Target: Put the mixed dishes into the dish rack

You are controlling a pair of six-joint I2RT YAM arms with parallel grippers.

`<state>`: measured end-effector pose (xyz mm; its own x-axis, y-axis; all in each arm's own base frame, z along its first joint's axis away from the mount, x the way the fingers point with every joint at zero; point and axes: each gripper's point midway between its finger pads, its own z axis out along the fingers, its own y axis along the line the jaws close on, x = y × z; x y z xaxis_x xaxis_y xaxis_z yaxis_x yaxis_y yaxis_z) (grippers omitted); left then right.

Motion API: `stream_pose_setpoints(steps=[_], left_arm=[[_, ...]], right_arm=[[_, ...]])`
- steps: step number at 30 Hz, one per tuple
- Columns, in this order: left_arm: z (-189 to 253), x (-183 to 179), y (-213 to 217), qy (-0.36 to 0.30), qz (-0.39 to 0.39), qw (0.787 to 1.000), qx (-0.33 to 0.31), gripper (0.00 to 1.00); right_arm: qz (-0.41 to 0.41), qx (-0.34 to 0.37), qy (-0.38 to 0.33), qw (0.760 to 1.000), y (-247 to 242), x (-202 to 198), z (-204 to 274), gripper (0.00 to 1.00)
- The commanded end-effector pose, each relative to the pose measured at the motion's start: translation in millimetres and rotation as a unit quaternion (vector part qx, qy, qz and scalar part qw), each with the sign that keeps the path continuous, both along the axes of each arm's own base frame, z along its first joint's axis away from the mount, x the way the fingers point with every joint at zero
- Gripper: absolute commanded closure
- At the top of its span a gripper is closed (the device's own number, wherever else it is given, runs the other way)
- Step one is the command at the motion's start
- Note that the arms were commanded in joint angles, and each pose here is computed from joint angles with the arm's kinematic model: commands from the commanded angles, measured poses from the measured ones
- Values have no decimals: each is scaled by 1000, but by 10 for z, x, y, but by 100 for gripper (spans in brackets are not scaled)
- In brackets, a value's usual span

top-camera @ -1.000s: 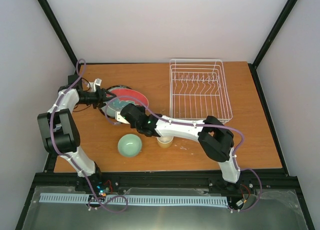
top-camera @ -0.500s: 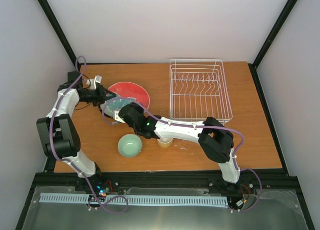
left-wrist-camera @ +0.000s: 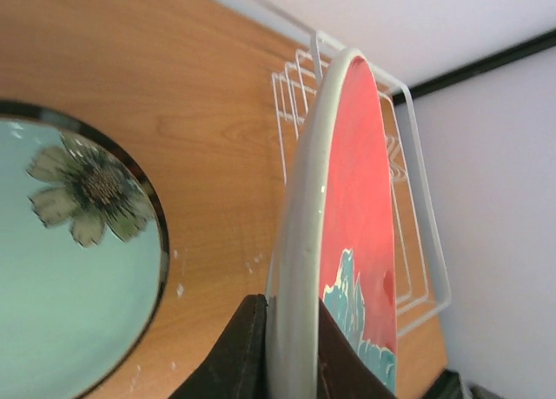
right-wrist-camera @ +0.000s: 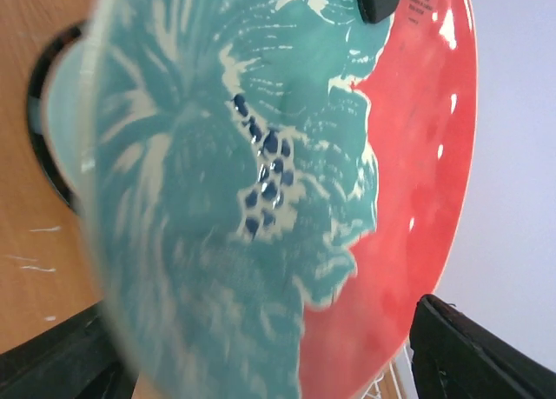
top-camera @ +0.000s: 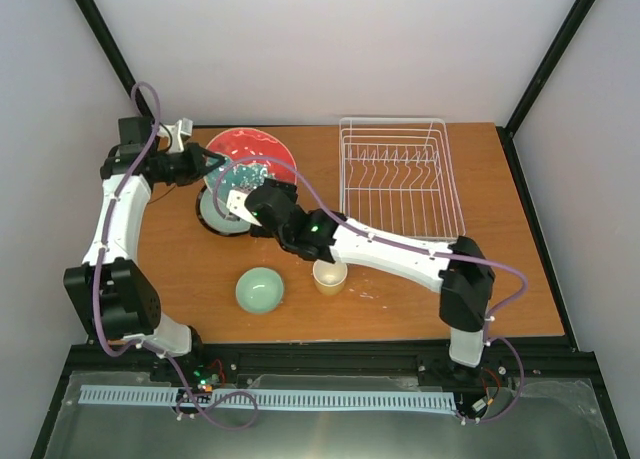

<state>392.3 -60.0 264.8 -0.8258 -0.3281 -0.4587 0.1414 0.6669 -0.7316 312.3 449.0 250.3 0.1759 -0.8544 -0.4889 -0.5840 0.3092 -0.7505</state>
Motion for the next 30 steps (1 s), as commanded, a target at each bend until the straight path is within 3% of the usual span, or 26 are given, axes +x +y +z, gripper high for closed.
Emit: stream_pose_setpoints(steps=[1,6,10,13,17,18,20,22,24,25,26,28,30], left_arm=[[534,264,208,-126,51,989,54,99],[733,314,258,-134,67,987,62,99],[904,340,193,-147,74,983,79,99],[1094,357,23,-174,67,976,113,99],[1297,310,-148,-214,54,967,129,100],[1279,310,-152,-206,53,969,127,100],[1232,330,-160,-180,53,975,119,99],[1174,387,-175,-154,51,981,110,100],[1250,408,-182,-156,52,981,107,99],[1304,414,-181,-163,53,979,108,99],[1353,417,-177,-169,55,978,110,99],[1411,413,-172,-180,54,975,115,100],[1416,405,-178,-184,50,975,118,99]], right_arm=[[13,154,22,988,-165,-274,994,18],[8,221,33,975,-441,-430,1310,14],[-72,223,14,972,-734,-222,1239,12],[-127,274,70,951,-939,17,1190,11],[-109,359,222,900,-1072,237,1173,13],[-96,358,228,900,-1084,229,1197,14],[-84,307,176,931,-1078,159,1196,18],[-92,187,71,975,-1067,94,1041,17],[-101,83,-17,991,-1071,81,854,13],[-104,73,-29,992,-1086,89,813,12],[-109,95,-24,989,-1109,116,856,12],[-96,203,50,973,-1133,193,1058,13],[-100,310,142,935,-1217,289,1169,14]])
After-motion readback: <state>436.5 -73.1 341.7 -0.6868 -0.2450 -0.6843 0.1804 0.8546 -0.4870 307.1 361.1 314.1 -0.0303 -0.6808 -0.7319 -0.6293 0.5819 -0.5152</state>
